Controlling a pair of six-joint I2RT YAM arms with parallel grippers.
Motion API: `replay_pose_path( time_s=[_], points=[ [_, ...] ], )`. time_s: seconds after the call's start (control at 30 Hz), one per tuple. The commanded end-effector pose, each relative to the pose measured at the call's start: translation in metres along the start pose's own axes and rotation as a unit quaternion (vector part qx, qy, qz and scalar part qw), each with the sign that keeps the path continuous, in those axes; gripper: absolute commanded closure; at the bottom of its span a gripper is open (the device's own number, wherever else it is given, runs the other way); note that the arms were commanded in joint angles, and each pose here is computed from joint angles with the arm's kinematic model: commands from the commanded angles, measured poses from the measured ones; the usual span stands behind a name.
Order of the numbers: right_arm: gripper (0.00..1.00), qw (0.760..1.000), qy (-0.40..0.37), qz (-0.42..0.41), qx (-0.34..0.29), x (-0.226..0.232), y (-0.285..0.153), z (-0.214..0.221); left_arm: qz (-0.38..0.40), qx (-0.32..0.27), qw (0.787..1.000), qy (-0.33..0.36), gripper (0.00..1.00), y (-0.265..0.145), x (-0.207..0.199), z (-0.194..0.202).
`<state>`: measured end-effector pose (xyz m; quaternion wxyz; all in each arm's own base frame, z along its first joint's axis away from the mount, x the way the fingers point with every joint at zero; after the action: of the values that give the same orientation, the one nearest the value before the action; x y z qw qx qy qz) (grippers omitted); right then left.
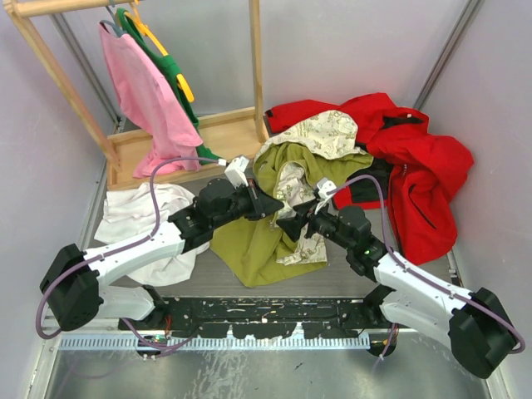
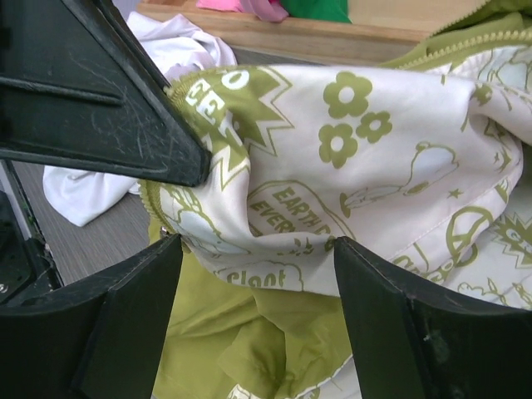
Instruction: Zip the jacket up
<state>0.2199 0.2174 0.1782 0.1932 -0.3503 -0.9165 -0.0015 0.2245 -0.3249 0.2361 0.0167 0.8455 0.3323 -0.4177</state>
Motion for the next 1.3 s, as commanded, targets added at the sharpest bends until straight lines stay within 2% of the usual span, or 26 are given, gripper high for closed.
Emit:
replay_pose_path(
  time_s=[0.0,0.43,0.63,0.77,0.93,1.03,1.07,1.27],
  points=[
    [0.22,0.996,-0.022,-0.060,-0.056,0.015,0.002,-0.027,0.055,-0.027,0.998,0.007,1.00,-0.010,-0.029,-0.018],
    [0.25,0.992,-0.027,-0.116,-0.043,0.017,0.008,-0.018,0.093,-0.024,0.995,-0.001,1.00,-0.010,-0.042,-0.019],
    [0.37,0.990,-0.028,-0.130,-0.042,0.019,0.010,-0.015,0.101,-0.021,0.995,-0.010,1.00,-0.008,-0.044,-0.017],
    [0.51,0.989,-0.030,-0.137,-0.047,0.021,0.010,-0.019,0.102,-0.018,0.995,-0.013,1.00,-0.006,-0.043,-0.016],
    [0.82,0.988,-0.032,-0.141,-0.054,0.022,0.008,-0.025,0.081,-0.023,0.996,-0.005,0.99,-0.007,-0.035,-0.015],
    [0.97,0.987,-0.036,-0.149,-0.058,0.024,0.006,-0.029,0.067,-0.031,0.997,0.005,0.91,-0.011,-0.030,-0.016],
    [0.99,0.986,-0.038,-0.151,-0.059,0.024,0.006,-0.031,0.062,-0.033,0.998,0.008,0.87,-0.013,-0.028,-0.017],
    [0.99,0.984,-0.043,-0.159,-0.067,0.026,0.003,-0.038,0.032,-0.046,0.998,0.020,0.60,-0.026,-0.015,-0.016]
  ],
)
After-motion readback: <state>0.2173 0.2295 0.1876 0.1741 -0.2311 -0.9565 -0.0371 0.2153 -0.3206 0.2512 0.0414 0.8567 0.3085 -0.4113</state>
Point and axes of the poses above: each gripper's point midway between its finger pads, its own y axis out along the fingers, its own x axis along the line the jaws close on, z = x × y, the point moved 3 cm from there along -y, back along the fingers, and after that the axes turned 5 degrees about y, right-handed, at the moved point
